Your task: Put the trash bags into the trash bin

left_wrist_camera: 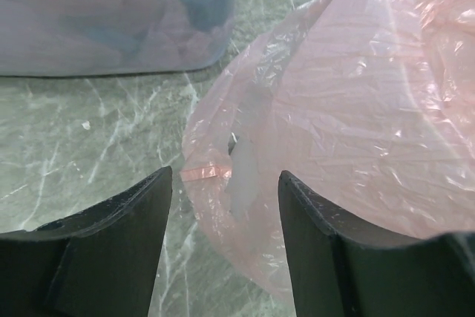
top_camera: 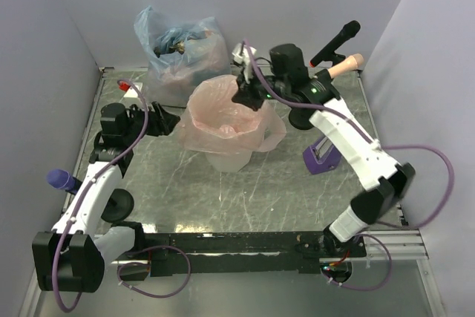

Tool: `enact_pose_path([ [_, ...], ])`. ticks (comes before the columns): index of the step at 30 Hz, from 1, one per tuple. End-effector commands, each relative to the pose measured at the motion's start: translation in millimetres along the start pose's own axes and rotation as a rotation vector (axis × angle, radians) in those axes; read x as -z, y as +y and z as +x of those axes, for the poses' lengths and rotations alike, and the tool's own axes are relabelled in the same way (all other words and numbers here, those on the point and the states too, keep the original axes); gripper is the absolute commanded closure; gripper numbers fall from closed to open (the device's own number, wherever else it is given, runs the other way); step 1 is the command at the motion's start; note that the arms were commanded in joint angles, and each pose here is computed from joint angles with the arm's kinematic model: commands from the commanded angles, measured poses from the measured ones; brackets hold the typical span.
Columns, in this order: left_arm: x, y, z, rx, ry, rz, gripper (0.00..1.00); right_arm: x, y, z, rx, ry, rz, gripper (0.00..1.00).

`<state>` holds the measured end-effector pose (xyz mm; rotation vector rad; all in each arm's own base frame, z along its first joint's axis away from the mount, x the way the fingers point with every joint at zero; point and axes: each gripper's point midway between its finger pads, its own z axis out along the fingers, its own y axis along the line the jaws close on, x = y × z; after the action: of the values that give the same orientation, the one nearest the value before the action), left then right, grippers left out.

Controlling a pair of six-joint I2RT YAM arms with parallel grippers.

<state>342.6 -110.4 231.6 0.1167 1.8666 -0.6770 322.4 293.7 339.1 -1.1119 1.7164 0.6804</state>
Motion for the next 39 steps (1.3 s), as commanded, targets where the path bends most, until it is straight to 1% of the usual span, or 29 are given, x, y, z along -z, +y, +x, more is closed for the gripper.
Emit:
enact_pose_path([
  [1,10,3,-7,-0.009,-0.043,-0.026,0.37,-14,-5,14,-0.017,0.146,-0.026,1.00],
  [5,16,8,-7,-0.003,-0.062,-0.046,0.38,-22,-9,46,-0.013,0.282,-0.047,1.00],
  [8,20,12,-6,-0.008,-0.069,-0.062,0.38,-29,-11,72,0.000,0.360,-0.063,1.00],
  [14,21,15,-2,0.006,-0.072,-0.071,0.38,-56,-13,112,0.044,0.449,-0.096,1.00],
  [18,21,25,-1,0.028,-0.073,-0.086,0.39,-77,-12,135,0.099,0.541,-0.104,1.00],
  [25,20,27,1,0.044,-0.073,-0.084,0.39,-95,-1,174,0.165,0.632,-0.122,1.00],
  [34,19,38,3,0.083,-0.075,-0.101,0.39,-101,12,220,0.149,0.728,-0.183,1.00],
  [39,17,40,3,0.092,-0.070,-0.104,0.40,-104,16,235,0.139,0.769,-0.208,1.00],
])
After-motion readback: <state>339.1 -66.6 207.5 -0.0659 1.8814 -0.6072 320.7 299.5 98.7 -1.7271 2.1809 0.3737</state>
